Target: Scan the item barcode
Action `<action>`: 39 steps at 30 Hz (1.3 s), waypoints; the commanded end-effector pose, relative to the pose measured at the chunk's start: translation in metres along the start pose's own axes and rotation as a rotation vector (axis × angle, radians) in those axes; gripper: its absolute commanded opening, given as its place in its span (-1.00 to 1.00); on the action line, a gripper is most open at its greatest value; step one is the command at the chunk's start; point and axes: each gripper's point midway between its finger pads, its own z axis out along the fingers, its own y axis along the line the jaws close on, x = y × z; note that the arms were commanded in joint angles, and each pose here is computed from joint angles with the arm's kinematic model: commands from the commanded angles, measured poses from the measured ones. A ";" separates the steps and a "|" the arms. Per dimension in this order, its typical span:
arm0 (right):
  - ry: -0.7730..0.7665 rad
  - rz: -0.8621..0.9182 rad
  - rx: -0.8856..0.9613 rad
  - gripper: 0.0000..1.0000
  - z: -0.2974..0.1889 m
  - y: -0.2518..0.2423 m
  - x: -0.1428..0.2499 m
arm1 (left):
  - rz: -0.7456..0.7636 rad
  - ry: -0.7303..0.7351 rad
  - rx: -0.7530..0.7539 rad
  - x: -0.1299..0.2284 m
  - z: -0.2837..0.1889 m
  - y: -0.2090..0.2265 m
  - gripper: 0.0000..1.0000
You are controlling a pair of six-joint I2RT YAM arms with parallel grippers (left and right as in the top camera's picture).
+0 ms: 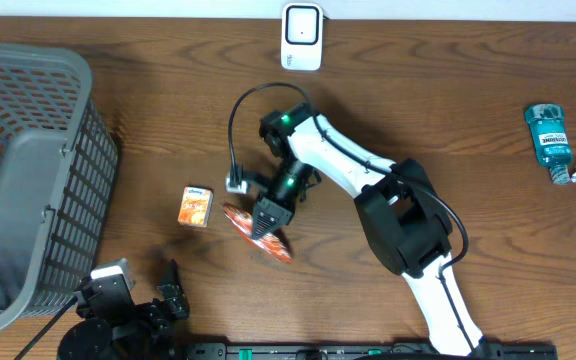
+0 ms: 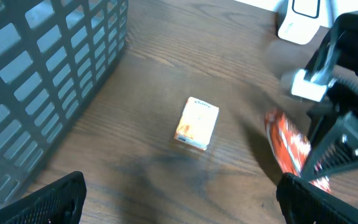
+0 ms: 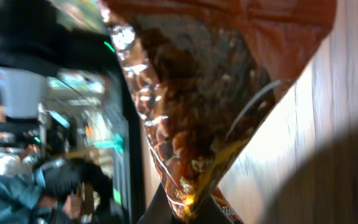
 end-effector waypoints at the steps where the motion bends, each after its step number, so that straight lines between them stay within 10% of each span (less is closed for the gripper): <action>1: 0.241 0.201 0.283 -0.98 -0.009 -0.045 0.048 | -0.008 0.000 0.005 0.000 0.000 -0.001 0.96; 15: 0.224 0.476 1.136 -0.53 -0.130 -0.137 0.048 | -0.009 0.000 0.005 0.000 0.000 -0.001 0.96; 19: 0.098 0.483 1.159 -0.08 -0.162 -0.108 0.017 | -0.009 0.000 0.005 0.000 0.000 -0.001 0.96; 20: 0.062 0.473 1.151 0.21 -0.170 -0.097 0.009 | -0.009 0.000 0.005 0.000 0.000 -0.001 0.96; 21: 0.045 0.468 1.139 0.92 -0.173 -0.089 0.005 | -0.009 0.000 0.004 0.000 0.000 -0.001 0.96; 22: 0.026 0.461 1.119 0.98 -0.176 -0.080 0.002 | -0.009 0.000 0.005 0.000 0.000 -0.001 0.96; 30: 0.065 0.588 0.868 0.98 -0.131 -0.037 0.017 | -0.009 0.000 0.005 0.000 0.000 -0.001 0.96; 39: 0.236 0.619 1.130 0.98 -0.069 -0.077 0.055 | -0.008 0.000 0.005 0.000 0.000 -0.001 0.95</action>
